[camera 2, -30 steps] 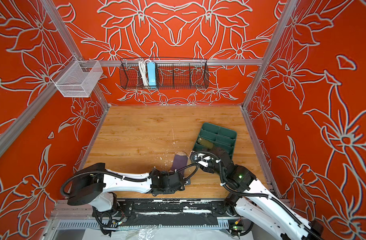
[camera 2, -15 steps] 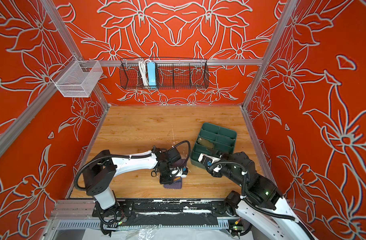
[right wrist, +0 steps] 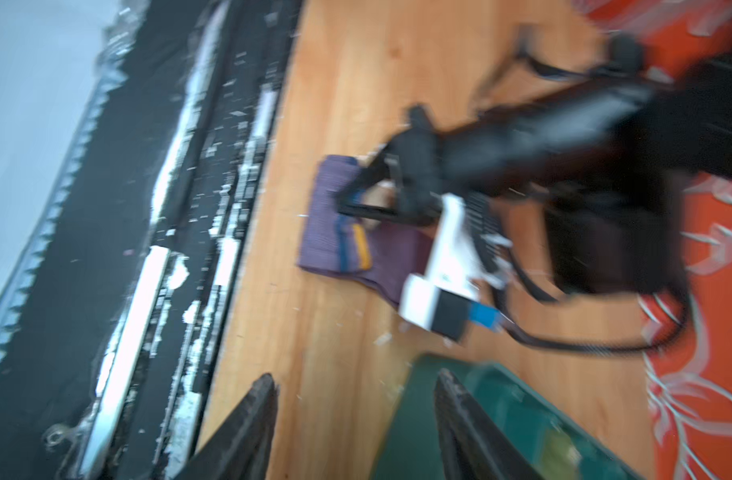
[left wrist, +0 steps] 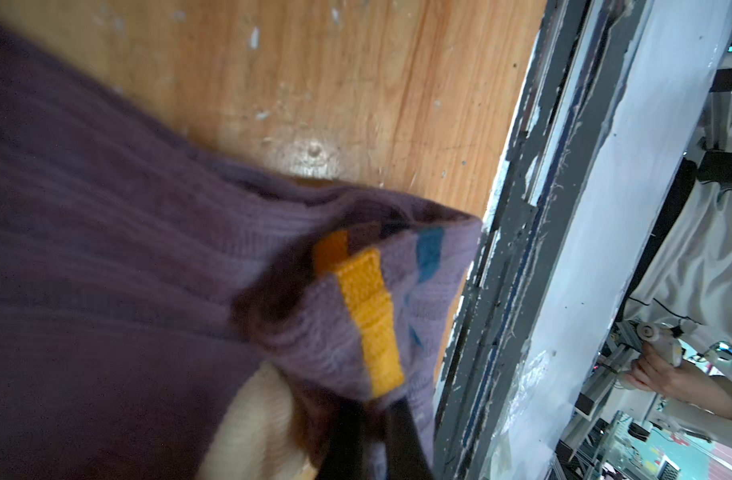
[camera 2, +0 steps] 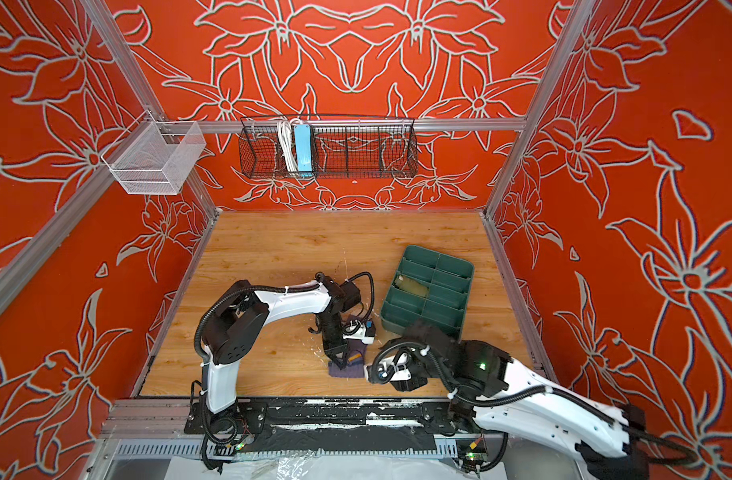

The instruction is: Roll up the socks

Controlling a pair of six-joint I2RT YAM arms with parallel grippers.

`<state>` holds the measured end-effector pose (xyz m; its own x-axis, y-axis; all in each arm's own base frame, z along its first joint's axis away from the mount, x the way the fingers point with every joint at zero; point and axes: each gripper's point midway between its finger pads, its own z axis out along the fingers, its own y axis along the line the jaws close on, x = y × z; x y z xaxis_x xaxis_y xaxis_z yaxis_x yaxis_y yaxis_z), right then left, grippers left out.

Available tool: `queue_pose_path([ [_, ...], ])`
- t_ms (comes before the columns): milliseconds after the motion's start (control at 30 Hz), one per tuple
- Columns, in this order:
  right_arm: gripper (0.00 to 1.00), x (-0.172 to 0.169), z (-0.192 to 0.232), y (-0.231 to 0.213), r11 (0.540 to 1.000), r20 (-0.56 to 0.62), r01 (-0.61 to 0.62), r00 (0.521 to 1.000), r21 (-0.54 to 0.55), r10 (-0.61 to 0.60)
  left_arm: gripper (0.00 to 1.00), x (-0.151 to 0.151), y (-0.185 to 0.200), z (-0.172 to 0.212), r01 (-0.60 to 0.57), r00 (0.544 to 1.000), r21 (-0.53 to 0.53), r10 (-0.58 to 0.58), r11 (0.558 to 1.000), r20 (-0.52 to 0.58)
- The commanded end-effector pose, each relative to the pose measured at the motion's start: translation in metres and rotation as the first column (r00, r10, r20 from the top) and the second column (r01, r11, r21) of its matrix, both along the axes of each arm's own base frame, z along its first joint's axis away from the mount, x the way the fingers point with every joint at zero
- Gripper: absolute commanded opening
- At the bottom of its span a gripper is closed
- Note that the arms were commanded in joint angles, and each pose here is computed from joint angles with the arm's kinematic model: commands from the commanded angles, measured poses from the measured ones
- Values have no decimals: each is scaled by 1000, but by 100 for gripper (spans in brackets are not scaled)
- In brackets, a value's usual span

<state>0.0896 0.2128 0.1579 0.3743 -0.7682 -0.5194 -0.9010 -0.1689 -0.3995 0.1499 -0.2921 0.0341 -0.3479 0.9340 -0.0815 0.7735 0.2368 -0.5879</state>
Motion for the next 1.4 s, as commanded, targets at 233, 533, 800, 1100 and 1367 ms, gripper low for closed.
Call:
queue_pose_path([
  [233, 65, 19, -59, 73, 993, -17, 115, 993, 40, -114, 0, -11, 12, -11, 9, 998, 46, -7, 999, -57],
  [533, 67, 40, -98, 82, 978, 23, 209, 978, -30, -208, 0, -8, 10, -10, 6, 999, 38, -4, 999, -51],
  [800, 69, 44, -120, 88, 974, 41, 185, 983, -133, -181, 0, -6, 8, -5, 2, 999, 29, -1, 1000, -36],
  [1100, 27, 29, -137, 89, 961, -30, 121, 991, -248, -132, 0, 5, 9, 3, -9, 999, 27, 8, 1000, 38],
  [1367, 0, 4, -133, 74, 952, -75, 61, 993, -300, -88, 9, 52, 13, 13, -172, 961, -26, 174, 985, 213],
])
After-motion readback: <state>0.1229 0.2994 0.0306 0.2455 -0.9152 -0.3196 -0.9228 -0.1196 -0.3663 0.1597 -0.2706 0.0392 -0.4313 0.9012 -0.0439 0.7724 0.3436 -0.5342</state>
